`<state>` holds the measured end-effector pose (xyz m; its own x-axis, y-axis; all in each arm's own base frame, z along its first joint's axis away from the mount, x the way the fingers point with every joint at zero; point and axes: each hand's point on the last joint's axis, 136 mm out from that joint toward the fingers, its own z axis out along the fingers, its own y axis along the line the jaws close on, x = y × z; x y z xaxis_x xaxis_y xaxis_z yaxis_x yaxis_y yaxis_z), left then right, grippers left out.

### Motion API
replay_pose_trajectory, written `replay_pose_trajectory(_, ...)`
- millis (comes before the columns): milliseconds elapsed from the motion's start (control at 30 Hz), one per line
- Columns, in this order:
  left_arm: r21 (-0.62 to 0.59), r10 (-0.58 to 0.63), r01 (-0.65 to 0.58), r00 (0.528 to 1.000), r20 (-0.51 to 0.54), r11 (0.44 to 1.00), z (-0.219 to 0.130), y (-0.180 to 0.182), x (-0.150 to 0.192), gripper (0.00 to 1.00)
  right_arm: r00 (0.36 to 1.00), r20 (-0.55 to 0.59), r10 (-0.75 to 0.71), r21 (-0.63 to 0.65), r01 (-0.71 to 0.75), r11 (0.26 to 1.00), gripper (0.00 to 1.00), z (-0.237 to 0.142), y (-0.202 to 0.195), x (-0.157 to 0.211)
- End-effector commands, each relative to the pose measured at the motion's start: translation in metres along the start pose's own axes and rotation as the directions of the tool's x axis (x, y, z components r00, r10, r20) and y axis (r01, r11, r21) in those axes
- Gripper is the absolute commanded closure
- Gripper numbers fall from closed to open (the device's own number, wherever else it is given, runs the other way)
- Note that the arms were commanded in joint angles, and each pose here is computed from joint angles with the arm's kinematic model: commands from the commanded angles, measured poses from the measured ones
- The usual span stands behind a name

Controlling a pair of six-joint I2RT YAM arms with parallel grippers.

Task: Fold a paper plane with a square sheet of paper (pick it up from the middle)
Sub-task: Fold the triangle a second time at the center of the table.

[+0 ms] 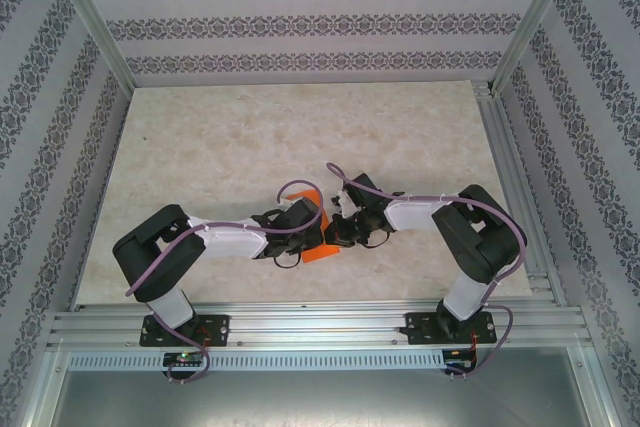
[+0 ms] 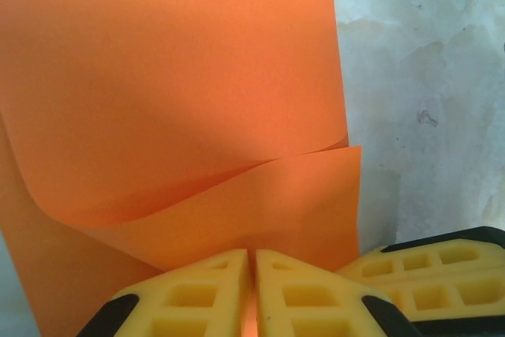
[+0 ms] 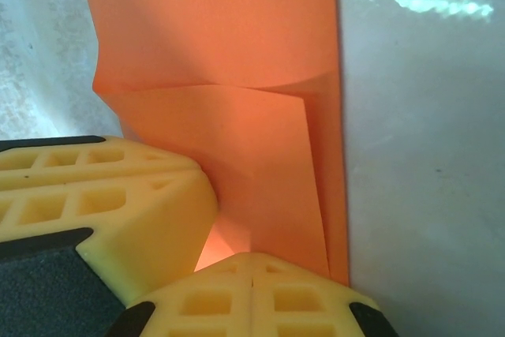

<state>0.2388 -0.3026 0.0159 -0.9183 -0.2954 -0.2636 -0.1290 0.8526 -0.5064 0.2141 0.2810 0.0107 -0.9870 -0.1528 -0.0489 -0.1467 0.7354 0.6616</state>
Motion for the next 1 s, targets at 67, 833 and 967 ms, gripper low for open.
replay_pose_trajectory(67, -0.081, 0.028, -0.027, 1.000, 0.004, 0.996, -0.002, 0.017, 0.003, 0.84, 0.996, -0.071, 0.051, 0.183, -0.038, 0.982, 0.99, 0.007, -0.054, 0.034)
replay_pose_trajectory(833, -0.107, -0.049, 0.059, 0.995, 0.091, 0.992, -0.009, 0.064, -0.048, 0.80, 0.994, -0.088, 0.063, 0.204, -0.044, 0.978, 1.00, 0.002, -0.062, 0.040)
replay_pose_trajectory(967, -0.129, -0.067, 0.079, 0.993, 0.101, 0.988, -0.011, 0.074, -0.057, 0.80, 0.994, -0.092, 0.067, 0.205, -0.047, 0.978, 1.00, 0.002, -0.062, 0.042)
